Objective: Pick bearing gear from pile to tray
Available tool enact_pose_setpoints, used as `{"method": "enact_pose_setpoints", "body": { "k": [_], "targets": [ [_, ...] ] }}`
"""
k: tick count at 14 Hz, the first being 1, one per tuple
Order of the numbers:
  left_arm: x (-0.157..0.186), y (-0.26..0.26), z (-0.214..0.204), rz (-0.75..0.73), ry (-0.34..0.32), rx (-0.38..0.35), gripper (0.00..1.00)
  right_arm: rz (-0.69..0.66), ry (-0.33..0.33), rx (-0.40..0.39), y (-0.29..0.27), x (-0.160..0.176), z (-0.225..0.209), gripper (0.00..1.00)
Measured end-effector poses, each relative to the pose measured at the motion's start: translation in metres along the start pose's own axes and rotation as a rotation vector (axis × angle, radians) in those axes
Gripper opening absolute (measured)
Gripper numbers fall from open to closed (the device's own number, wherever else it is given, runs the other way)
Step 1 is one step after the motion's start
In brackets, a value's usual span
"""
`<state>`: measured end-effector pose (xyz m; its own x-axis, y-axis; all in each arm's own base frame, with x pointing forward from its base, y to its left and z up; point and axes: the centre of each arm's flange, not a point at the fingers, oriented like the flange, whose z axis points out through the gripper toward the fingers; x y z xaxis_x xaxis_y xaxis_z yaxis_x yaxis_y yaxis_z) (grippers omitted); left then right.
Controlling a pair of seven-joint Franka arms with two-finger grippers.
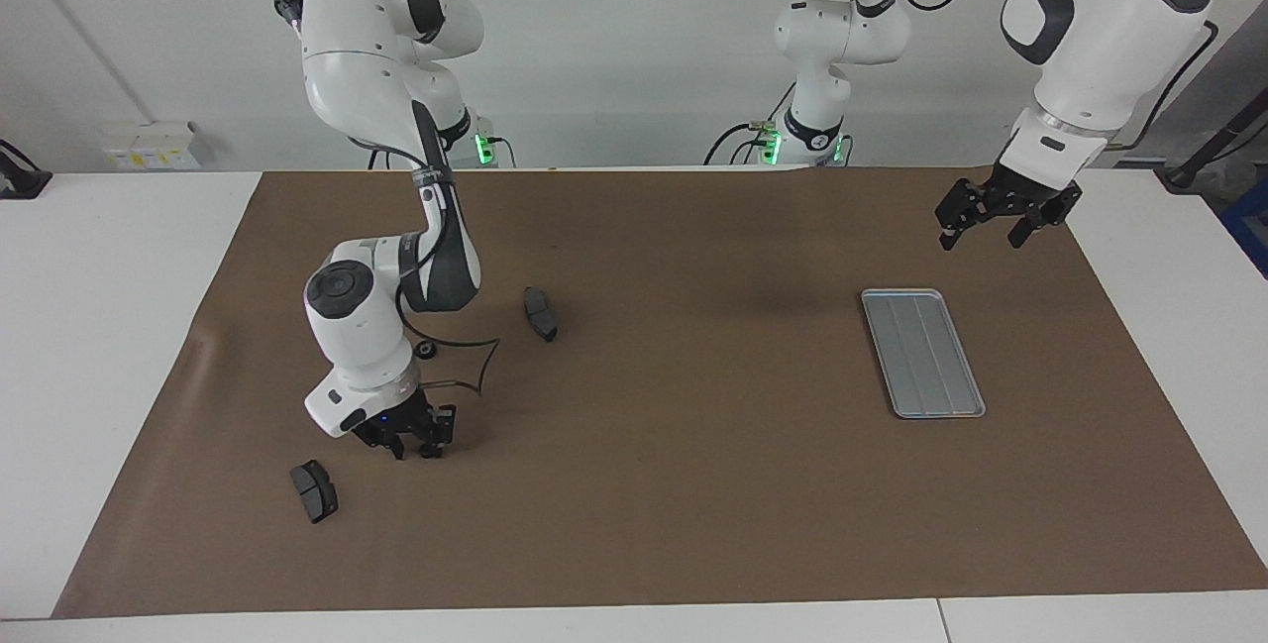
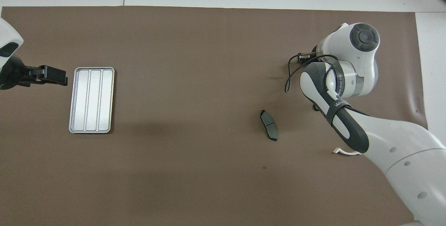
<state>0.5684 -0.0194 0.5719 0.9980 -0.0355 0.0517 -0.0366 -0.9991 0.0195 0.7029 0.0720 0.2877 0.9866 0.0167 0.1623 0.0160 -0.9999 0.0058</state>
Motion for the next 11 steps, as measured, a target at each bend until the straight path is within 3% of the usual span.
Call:
{"method": "enact_pose_setpoints", "body": {
  "k": [3,5,6,11],
  "targets": [
    [0.0000,0.0000,0.0000,0.000,0.000,0.000,1.00,0.000,0.000,-0.001,0.0005,0.0001,-0.0003,0.52],
    [0.0000,0.0000,0.0000,0.000,0.000,0.000,1.00,0.004,0.004,-0.003,0.0034,0.0008,-0.0023,0.30],
    [0.0000,0.0000,0.0000,0.000,0.000,0.000,1.00,0.004,0.004,-0.003,0.0035,0.0008,-0.0024,0.23],
    [0.0000,0.0000,0.0000,0.000,0.000,0.000,1.00,0.003,-0.012,-0.003,0.0022,0.0009,-0.0038,0.23]
  ]
}}
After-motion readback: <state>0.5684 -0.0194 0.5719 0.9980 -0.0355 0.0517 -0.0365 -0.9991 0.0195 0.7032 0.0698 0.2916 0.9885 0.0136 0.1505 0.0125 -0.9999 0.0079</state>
